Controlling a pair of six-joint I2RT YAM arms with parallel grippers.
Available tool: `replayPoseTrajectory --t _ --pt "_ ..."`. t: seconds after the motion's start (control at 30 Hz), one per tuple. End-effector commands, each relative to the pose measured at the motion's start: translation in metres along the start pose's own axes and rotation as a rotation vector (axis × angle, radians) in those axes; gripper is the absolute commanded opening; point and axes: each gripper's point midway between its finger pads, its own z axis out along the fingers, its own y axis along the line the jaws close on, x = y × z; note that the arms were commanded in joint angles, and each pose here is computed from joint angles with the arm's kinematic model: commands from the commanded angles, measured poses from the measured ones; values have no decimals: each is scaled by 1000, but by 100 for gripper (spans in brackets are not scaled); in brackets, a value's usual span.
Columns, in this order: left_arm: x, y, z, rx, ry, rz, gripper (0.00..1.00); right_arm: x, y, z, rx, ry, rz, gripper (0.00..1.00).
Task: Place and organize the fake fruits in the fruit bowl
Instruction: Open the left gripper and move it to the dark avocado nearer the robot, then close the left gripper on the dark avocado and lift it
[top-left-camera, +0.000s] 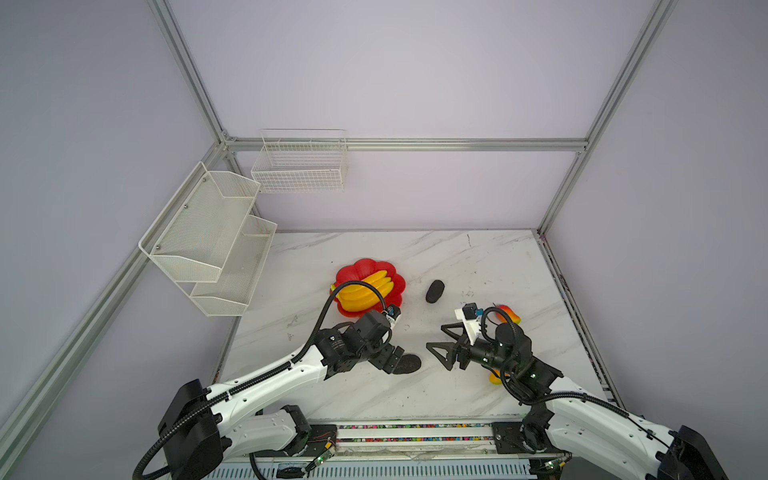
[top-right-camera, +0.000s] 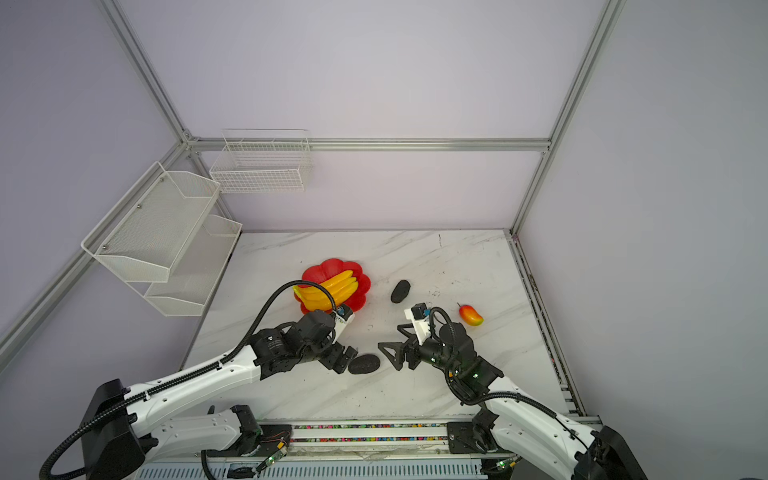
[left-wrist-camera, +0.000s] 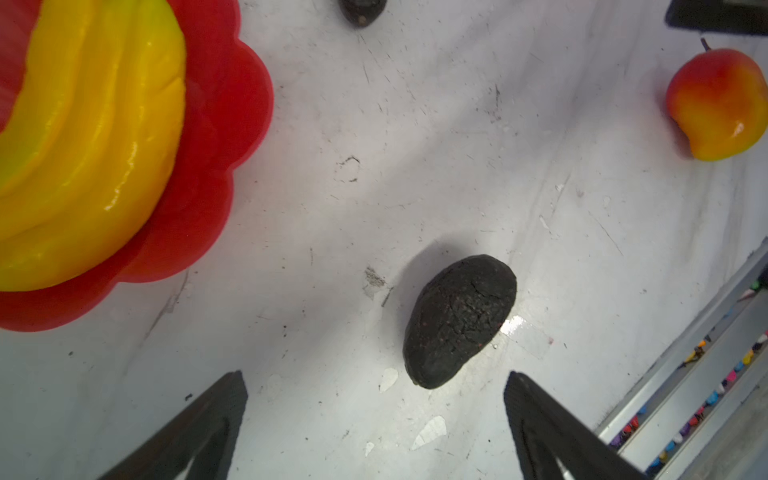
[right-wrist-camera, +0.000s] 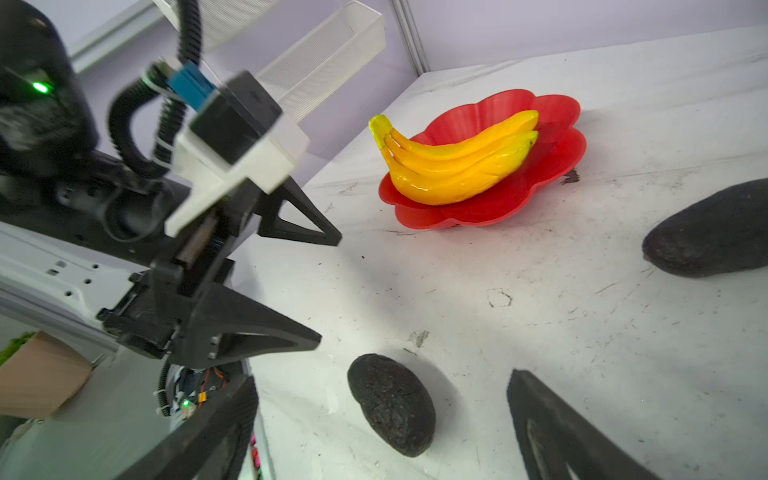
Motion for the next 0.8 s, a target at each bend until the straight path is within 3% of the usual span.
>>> replayPoseTrajectory --t 0.0,0.23,0.77 --pt "-13 -28 6 114 -87 66 97 13 9 -9 -64 7 89 97" --pt "0 -41 36 135 -4 149 95 18 13 -9 -98 16 84 97" --pt "28 -46 78 145 124 188 91 9 20 -22 -114 -54 54 97"
